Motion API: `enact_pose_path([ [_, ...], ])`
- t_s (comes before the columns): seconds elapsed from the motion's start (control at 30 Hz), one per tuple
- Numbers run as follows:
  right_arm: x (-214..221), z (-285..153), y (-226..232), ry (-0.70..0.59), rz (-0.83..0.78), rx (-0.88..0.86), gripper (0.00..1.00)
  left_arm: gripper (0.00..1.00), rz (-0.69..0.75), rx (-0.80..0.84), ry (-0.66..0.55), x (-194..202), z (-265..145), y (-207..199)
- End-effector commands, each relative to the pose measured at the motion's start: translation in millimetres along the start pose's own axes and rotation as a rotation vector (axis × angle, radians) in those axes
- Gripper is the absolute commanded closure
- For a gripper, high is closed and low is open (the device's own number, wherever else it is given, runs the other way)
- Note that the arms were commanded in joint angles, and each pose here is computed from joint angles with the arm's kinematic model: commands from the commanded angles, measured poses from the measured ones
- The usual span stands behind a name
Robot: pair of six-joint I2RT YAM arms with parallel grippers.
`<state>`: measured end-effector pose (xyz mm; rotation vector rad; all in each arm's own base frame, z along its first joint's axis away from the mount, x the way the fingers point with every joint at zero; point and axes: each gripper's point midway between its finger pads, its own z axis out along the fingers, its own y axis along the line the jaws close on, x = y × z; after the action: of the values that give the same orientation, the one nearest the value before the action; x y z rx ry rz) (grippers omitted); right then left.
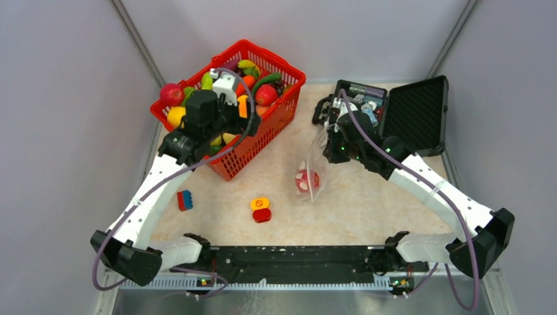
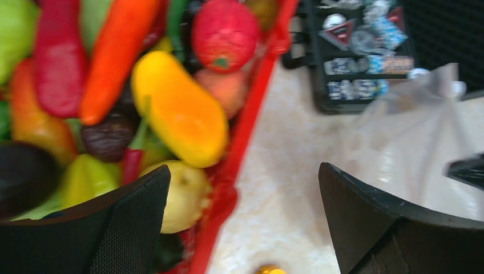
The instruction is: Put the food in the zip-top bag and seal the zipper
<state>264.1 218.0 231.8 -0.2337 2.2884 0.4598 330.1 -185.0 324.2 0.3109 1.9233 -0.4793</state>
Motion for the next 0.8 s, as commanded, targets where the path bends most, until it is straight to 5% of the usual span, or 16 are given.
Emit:
enact_pose_path([
  [0.0, -12, -3, 8, -0.047, 0.02, -0.044, 1.0, 0.05, 0.109, -0.057, 0.06, -7, -4, 37],
  [0.1, -11, -3, 10, -0.048, 0.022, -0.053, 1.0, 0.22, 0.084, -0.073, 0.12, -5, 2, 59],
  [0.47, -9, -4, 12, -0.045, 0.021, -0.071, 1.0, 0.46, 0.161, -0.134, 0.178, 5, 30, 105],
  [0.77, -8, -3, 12, -0.043, 0.024, -0.073, 1.0, 0.52, 0.226, -0.118, 0.173, 2, 41, 110],
])
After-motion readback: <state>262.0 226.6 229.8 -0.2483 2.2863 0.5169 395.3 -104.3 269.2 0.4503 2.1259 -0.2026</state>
